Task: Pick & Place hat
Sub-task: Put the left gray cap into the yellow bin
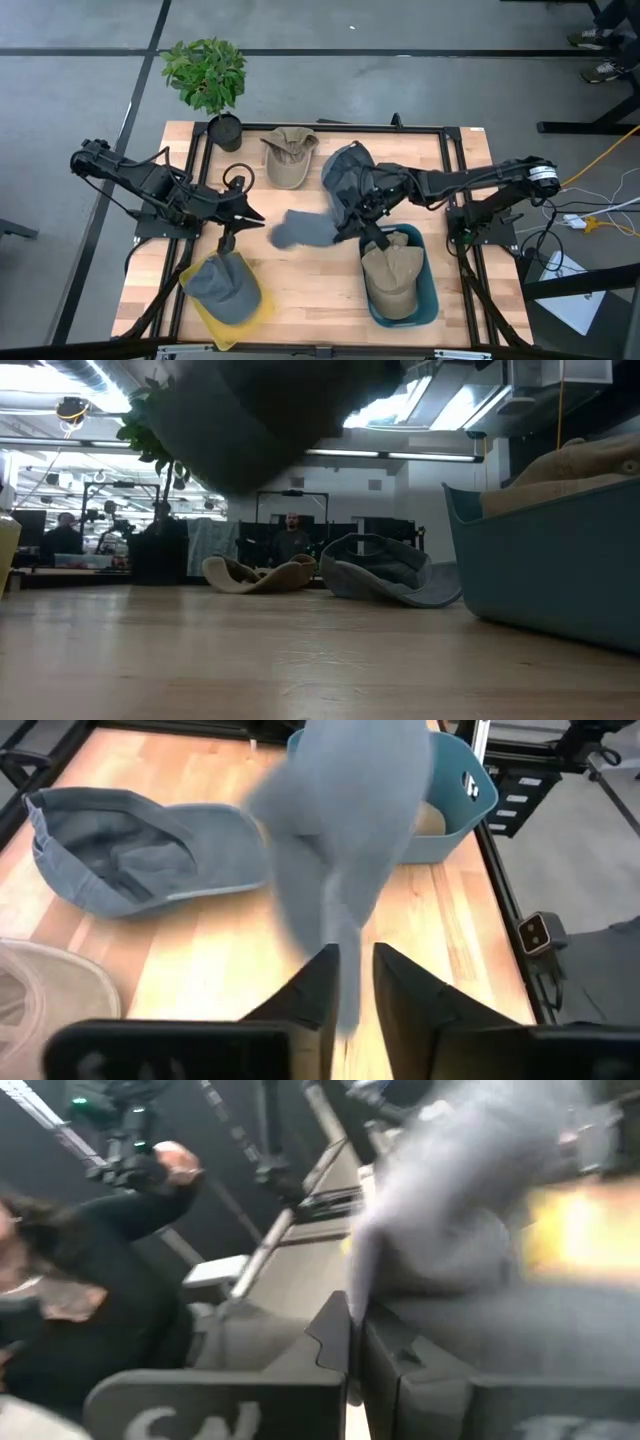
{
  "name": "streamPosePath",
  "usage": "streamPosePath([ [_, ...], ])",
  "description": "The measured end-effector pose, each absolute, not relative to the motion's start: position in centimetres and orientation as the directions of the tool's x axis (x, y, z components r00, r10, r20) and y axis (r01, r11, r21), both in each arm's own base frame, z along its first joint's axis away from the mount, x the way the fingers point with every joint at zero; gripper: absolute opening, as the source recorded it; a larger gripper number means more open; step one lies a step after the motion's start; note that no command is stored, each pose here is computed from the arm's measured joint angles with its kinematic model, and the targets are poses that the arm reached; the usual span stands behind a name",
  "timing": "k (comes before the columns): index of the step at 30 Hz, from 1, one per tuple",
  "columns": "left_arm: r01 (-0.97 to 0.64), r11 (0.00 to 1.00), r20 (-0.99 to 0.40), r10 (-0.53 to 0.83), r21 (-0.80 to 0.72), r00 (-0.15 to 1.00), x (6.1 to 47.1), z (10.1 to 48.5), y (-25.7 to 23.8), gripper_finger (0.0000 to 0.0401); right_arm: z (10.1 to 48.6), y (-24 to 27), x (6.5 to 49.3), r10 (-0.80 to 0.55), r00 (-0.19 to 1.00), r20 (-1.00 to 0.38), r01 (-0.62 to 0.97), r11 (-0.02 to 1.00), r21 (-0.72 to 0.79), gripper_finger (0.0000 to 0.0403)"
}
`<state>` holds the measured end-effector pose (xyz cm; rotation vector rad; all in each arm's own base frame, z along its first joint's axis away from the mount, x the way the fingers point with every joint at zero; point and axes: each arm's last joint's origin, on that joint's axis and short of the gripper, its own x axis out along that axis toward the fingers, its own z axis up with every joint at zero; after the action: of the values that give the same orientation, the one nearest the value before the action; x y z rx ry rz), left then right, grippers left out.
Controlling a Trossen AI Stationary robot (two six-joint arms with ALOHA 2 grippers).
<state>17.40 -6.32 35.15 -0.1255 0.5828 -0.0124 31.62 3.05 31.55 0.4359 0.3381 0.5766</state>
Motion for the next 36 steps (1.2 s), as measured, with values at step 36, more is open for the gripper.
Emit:
streamPosePath([
  [36, -0.056, 0.935, -0.412, 0.207, 0.35, 0.887, 26.6, 31.6, -9.3, 0.0215, 31.6, -0.1, 32.0, 0.395, 0.898, -0.192, -0.255, 0.825, 0.504, 0.0012],
])
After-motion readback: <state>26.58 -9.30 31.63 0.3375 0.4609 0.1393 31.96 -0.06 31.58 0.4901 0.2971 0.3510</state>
